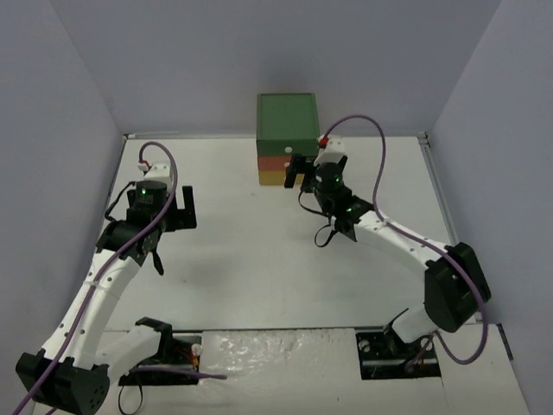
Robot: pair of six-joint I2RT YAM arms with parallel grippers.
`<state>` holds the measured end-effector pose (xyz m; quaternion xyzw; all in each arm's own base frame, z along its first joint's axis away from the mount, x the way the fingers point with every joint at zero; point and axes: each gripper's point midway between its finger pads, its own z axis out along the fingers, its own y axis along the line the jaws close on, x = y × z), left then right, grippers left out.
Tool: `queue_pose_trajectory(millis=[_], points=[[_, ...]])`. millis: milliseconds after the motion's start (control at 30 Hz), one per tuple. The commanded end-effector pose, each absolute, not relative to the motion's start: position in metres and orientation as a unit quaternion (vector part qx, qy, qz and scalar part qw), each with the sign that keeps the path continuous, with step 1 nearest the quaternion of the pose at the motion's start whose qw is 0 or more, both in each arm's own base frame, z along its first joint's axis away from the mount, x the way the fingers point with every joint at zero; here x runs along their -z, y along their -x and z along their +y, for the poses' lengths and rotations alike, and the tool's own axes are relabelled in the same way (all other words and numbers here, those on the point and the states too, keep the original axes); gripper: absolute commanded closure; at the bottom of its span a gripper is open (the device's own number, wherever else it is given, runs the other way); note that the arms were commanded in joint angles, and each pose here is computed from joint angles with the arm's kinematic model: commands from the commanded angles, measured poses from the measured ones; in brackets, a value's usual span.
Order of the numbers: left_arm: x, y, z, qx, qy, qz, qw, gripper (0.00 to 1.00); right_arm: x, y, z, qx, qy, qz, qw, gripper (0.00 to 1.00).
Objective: Organize the makeup
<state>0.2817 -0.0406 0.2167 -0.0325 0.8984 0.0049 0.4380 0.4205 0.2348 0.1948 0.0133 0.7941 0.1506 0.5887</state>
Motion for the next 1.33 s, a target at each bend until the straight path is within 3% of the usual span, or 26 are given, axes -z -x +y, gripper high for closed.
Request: queue_pose_trajectory(millis=[0, 500, 1300], points=[[-0.255, -0.288, -0.032, -0.007, 0.05, 0.861, 0.507, 0.03, -0.253, -0.382, 0.182, -0.093, 0.011, 0.784, 0.614, 0.0], [-0.3, -0.248, -0.011, -0.015, 0.067, 0.816, 0.575, 0.03, -0.32, -0.258, 0.053, -0.023, -0.06, 0.739, 0.67, 0.0], [-0.266, -0.237, -0.005, -0.018, 0.074, 0.808, 0.585, 0.03, -0.322, -0.237, 0.033, -0.024, -0.09, 0.723, 0.685, 0.0]])
